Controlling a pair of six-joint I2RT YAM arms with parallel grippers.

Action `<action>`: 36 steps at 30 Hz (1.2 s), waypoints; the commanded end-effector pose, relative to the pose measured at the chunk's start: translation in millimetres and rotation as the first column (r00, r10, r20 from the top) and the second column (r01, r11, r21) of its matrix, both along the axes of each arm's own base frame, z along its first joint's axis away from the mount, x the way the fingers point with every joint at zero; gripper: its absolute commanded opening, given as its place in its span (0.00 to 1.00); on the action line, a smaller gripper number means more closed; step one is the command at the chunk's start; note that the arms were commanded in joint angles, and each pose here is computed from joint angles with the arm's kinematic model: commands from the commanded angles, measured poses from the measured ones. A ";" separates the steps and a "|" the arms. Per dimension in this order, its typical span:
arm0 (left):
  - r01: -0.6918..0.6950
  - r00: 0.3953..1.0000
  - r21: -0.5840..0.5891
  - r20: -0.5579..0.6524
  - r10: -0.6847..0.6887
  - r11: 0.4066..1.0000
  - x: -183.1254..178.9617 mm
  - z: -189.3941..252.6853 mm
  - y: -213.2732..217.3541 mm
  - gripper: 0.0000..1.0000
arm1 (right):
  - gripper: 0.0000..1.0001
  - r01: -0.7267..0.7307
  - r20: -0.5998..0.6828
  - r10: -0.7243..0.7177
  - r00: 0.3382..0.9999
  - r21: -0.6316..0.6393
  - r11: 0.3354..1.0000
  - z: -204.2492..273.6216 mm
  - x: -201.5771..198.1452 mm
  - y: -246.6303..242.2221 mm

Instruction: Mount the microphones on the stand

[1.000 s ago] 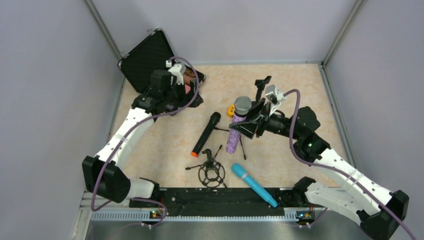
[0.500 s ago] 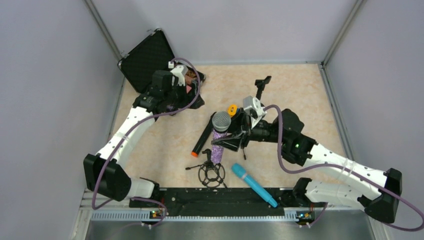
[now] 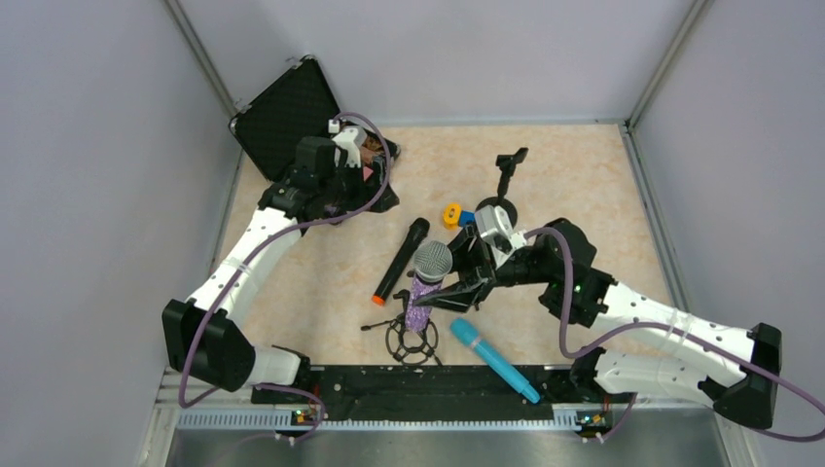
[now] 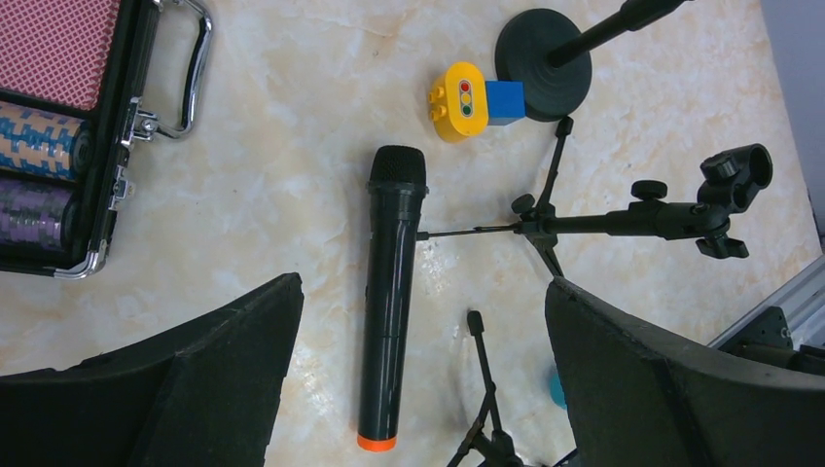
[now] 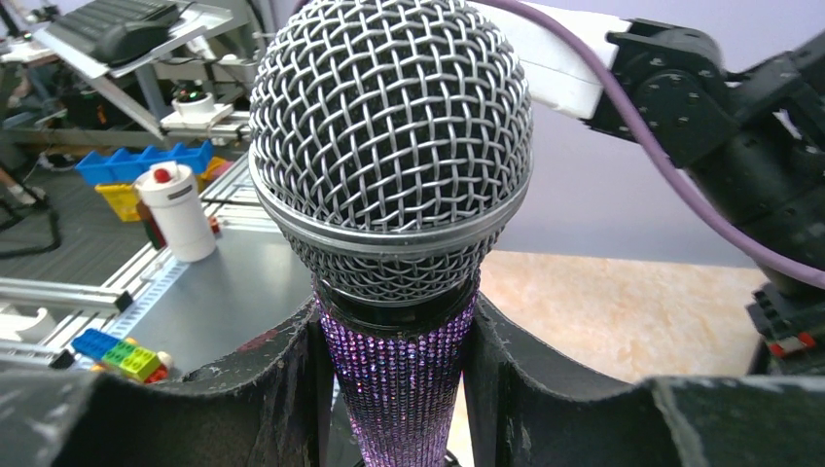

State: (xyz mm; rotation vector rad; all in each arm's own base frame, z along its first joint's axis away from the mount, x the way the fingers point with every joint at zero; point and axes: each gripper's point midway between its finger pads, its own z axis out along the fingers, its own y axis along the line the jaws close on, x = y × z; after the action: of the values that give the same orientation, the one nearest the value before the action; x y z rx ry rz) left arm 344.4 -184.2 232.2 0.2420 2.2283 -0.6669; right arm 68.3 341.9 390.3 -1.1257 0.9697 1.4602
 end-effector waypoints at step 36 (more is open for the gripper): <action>0.030 0.999 -0.008 0.027 -0.030 1.000 -1.7 7.6 -2.2 0.99 | 0.00 0.035 0.184 -0.012 0.983 -0.124 0.992 -50.7 -11.9 36.5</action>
State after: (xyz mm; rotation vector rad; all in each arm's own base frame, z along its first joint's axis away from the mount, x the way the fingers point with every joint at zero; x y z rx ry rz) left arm 341.4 -188.0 233.1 0.2637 2.2271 -0.6956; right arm 54.9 375.9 336.8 -1.2878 1.0156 1.3301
